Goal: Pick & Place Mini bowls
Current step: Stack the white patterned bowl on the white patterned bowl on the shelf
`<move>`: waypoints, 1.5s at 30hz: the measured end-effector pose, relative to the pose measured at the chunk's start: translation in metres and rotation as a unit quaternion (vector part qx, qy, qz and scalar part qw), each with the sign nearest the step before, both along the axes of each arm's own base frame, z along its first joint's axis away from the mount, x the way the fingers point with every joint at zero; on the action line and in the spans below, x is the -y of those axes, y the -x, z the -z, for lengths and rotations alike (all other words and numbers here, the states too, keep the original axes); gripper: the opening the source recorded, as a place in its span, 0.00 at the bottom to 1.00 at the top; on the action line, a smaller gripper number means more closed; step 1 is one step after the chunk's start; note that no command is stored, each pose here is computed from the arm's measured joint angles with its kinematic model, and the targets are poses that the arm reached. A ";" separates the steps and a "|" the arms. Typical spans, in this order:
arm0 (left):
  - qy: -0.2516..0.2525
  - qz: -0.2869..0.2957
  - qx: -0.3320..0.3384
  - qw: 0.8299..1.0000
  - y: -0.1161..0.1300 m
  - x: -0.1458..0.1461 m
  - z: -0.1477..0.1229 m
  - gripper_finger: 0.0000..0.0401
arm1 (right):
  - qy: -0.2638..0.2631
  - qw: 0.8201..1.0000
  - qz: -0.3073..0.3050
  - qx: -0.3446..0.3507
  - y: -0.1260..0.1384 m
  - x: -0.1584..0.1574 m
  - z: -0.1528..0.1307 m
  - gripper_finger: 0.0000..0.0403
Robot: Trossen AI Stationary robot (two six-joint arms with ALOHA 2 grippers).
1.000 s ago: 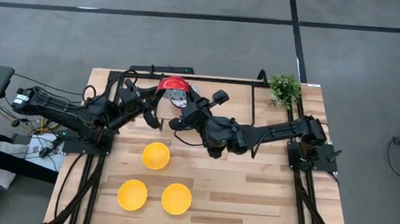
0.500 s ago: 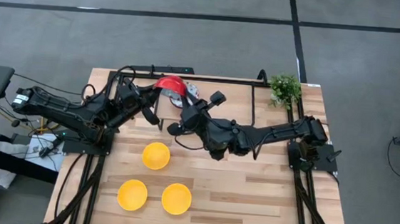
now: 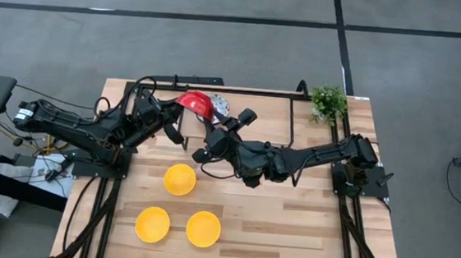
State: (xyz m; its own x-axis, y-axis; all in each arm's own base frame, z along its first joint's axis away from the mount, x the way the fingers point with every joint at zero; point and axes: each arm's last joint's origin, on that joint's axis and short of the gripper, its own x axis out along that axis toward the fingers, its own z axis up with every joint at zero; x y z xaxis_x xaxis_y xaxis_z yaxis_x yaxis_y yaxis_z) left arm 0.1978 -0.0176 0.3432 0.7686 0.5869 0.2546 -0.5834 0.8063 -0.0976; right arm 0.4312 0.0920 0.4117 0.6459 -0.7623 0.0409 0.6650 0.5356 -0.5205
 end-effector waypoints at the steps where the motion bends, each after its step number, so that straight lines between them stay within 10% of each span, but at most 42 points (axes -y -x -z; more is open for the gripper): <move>1: -0.001 0.002 -0.001 1.000 0.000 0.000 0.000 0.02 | 0.000 1.000 0.000 -0.002 0.000 0.000 0.000 0.30; 25: 0.013 -0.110 -0.030 0.993 0.004 -0.006 0.001 0.02 | 0.041 0.993 0.044 -0.106 0.011 -0.013 0.010 0.59; 39: 0.044 -0.106 -0.007 0.993 0.007 -0.006 0.001 0.02 | -0.166 0.971 0.049 -0.167 0.128 0.033 -0.008 0.43; 45: 0.072 -0.097 0.016 0.993 0.006 -0.006 0.001 0.02 | -0.161 0.967 0.045 -0.193 0.171 0.032 -0.024 0.37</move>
State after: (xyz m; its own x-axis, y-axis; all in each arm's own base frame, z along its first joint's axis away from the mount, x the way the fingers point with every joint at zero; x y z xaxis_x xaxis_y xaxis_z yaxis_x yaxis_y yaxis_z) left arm 0.1913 -0.0112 0.3420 0.6298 0.7556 0.1801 -0.7218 0.6549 -0.2238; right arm 0.2607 0.0597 0.4352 0.4963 -0.7496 -0.4380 0.5065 0.6598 -0.5552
